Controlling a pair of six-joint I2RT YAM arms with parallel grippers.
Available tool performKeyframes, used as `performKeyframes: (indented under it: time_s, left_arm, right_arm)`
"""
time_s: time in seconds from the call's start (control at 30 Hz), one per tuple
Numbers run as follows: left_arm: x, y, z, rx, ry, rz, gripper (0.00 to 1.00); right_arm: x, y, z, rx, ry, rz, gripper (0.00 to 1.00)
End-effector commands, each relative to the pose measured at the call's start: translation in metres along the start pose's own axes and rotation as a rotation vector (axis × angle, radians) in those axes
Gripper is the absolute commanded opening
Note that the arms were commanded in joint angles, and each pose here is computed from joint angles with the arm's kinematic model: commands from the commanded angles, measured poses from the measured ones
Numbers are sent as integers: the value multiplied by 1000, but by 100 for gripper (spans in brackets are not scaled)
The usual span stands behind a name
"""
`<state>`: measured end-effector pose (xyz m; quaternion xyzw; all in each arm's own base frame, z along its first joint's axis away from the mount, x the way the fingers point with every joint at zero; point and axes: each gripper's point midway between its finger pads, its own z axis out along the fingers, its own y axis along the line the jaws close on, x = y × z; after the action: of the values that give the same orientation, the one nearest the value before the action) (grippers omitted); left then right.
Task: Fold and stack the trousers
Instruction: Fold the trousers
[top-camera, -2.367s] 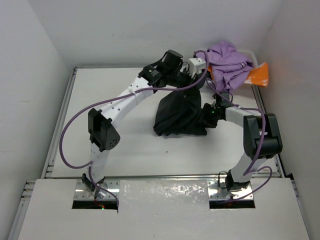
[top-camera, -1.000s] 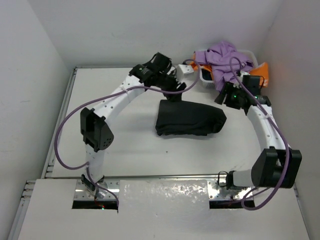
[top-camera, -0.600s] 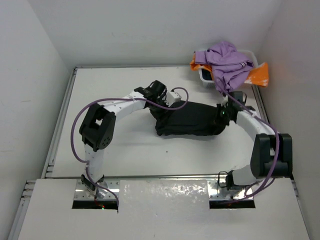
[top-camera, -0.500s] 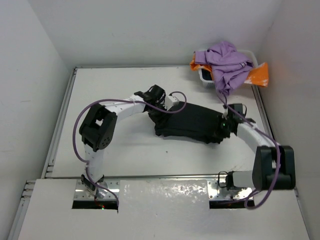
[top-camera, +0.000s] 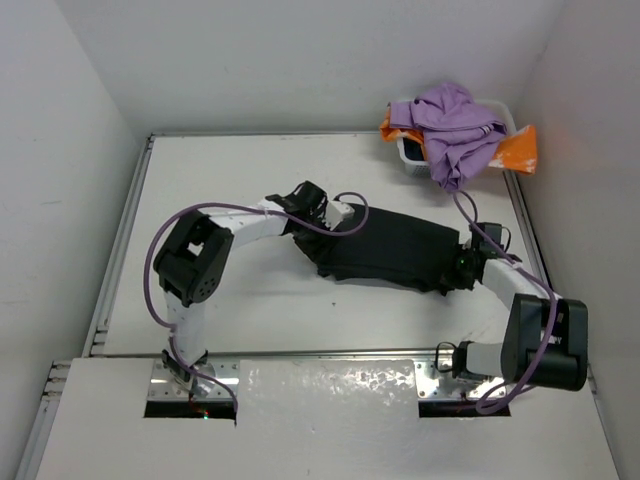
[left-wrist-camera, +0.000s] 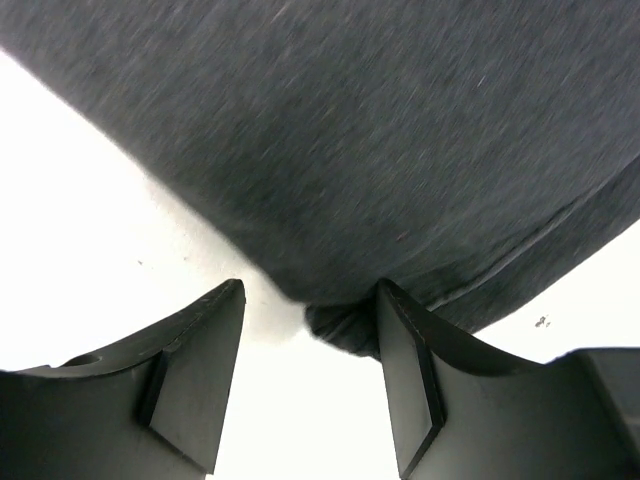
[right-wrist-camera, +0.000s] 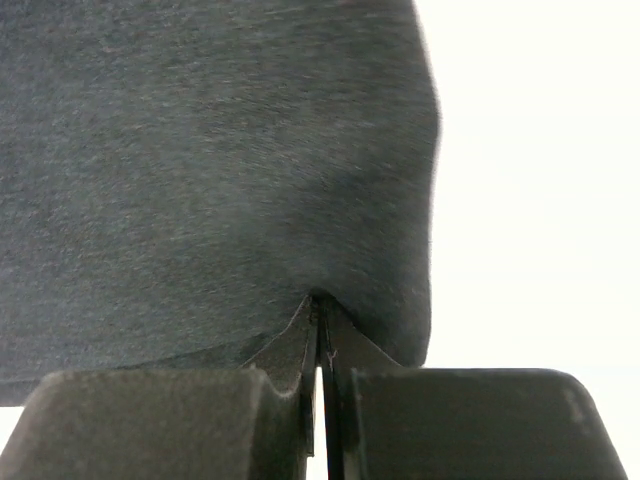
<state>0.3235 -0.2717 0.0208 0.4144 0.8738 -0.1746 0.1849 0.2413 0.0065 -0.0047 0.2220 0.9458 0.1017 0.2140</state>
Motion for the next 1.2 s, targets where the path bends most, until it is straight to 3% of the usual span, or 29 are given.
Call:
performKeyframes:
  time_s: [0.0, 0.17, 0.3, 0.4, 0.5, 0.53, 0.63, 0.73, 0.83, 1.0, 1.17]
  left_arm:
    - [4, 13, -20, -68, 9, 18, 51]
    - [-22, 1, -54, -35, -33, 34, 52]
    - [-80, -1, -104, -37, -188, 35, 55]
    - [-109, -2, -125, -43, -283, 11, 58]
    - [-115, 1, -109, -42, -315, -49, 65]
    - [-113, 7, -101, -61, -310, -73, 66]
    - [-94, 25, -60, -109, -222, -161, 72]
    - [-89, 35, -39, -129, -200, -187, 74]
    - [-85, 44, -22, -151, -183, -193, 74]
    - [-57, 51, 0, -179, -120, -203, 72]
    - [-23, 63, 4, -217, -70, -220, 71]
  right_arm:
    - [-20, -43, -12, 192, -75, -48, 0]
    - [-57, -27, -39, 156, -166, -119, 0]
    - [-91, -5, -74, 98, -289, -138, 11]
    - [-96, 12, -83, 21, -317, -133, 13]
    - [-95, 14, -77, 7, -298, -107, 27]
    - [-92, 11, -72, 18, -273, -94, 48]
    - [-74, 0, -49, 29, -120, -23, 58]
    - [-67, -10, -26, 40, -46, -16, 54]
    - [-66, -17, -10, 62, -27, -32, 41]
    - [-46, -1, 17, -39, 61, -50, 29]
    - [-24, 28, 38, -66, 102, -133, 24]
